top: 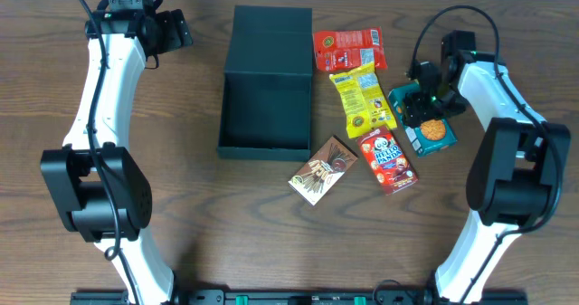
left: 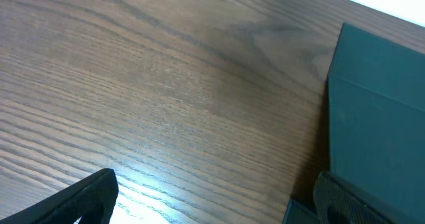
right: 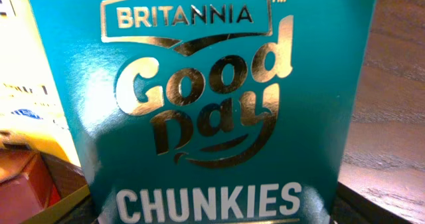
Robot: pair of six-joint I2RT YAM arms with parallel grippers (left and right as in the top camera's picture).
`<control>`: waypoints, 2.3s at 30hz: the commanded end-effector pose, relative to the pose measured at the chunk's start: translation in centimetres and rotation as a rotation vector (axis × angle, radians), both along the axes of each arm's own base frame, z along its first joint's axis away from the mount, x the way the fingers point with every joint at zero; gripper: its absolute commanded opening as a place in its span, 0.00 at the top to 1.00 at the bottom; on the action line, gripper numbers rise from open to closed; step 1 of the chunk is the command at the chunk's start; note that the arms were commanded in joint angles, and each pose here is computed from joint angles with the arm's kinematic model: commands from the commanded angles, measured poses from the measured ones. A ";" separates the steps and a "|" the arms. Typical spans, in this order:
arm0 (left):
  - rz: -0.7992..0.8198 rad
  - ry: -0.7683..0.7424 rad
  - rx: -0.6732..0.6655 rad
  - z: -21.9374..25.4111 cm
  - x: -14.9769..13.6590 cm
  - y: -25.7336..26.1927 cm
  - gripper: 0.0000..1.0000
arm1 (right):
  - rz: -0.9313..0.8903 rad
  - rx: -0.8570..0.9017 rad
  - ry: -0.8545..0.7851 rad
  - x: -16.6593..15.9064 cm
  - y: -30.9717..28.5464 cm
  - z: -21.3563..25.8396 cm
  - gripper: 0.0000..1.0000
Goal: Pack container
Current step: 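Reach the right gripper to the teal Good Day box and grasp it, then carry the teal box over the black box and lower it inside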
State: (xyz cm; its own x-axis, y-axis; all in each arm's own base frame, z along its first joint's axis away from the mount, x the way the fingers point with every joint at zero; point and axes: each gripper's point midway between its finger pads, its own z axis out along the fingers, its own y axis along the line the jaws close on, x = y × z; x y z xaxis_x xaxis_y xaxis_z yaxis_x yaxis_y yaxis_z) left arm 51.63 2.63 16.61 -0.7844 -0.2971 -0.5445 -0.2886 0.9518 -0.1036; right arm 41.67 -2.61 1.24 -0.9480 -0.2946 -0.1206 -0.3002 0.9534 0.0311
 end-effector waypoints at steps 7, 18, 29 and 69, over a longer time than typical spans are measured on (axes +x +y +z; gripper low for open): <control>0.017 -0.033 0.030 1.6 0.1 0.7 0.05 | -0.020 0.039 -0.044 1.8 1.2 1.5 0.22; 0.017 -0.025 0.030 1.4 0.0 0.7 0.04 | 0.002 0.040 -0.120 4.5 2.0 5.8 0.27; 0.032 -0.006 0.030 1.2 -0.5 1.4 0.05 | 0.150 0.081 -0.230 6.5 9.5 13.9 0.23; 0.254 0.117 -0.012 -0.4 -4.7 10.2 0.05 | -0.408 0.138 -0.047 -2.8 31.6 10.4 0.21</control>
